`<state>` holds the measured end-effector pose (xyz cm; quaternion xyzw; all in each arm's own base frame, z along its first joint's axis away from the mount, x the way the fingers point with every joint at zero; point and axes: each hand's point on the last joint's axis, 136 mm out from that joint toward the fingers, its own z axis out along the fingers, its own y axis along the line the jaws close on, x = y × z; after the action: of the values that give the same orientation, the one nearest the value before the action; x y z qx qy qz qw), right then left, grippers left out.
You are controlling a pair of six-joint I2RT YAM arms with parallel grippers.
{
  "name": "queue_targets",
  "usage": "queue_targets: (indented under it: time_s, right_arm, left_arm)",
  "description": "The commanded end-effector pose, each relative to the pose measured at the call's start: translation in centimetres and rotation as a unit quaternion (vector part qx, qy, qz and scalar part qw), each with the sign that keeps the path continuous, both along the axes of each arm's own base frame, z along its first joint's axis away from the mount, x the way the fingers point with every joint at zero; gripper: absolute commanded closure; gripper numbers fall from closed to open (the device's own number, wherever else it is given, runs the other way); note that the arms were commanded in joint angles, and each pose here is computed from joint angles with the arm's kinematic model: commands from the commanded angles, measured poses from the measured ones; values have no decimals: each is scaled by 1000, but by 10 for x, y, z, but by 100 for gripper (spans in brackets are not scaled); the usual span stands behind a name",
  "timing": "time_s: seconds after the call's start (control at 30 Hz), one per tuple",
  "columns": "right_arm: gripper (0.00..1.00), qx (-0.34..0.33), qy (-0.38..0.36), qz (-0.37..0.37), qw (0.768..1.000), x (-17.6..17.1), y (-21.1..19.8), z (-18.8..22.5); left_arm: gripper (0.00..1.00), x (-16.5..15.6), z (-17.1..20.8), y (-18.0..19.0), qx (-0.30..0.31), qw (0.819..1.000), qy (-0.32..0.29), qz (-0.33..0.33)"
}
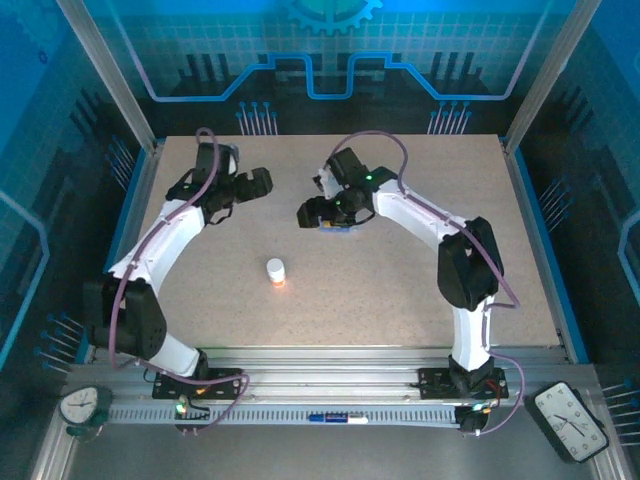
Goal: Sort the pills into containers
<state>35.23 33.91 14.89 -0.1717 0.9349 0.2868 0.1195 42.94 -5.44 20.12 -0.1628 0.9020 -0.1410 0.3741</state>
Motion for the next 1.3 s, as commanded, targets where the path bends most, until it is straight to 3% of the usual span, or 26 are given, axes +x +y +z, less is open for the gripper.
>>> queue_targets:
  time_s: [0.0, 0.3, 0.77, 1.27]
  right_arm:
    - [22, -59, -13, 50, 997, -25, 1, -2]
    - [18, -97, -50, 129, 986, -54, 40, 2]
    - [17, -162, -58, 198, 965, -69, 80, -39]
    - [22, -173, -38, 215, 960, -77, 91, -67]
  left_arm:
    - [1, -1, 10, 17, -56, 997, -22, 38]
    - [1, -14, -10, 50, -121, 988, -12, 90]
    - [1, -27, -27, 60, -127, 986, 4, 110]
    - [1, -28, -33, 56, -138, 985, 12, 104]
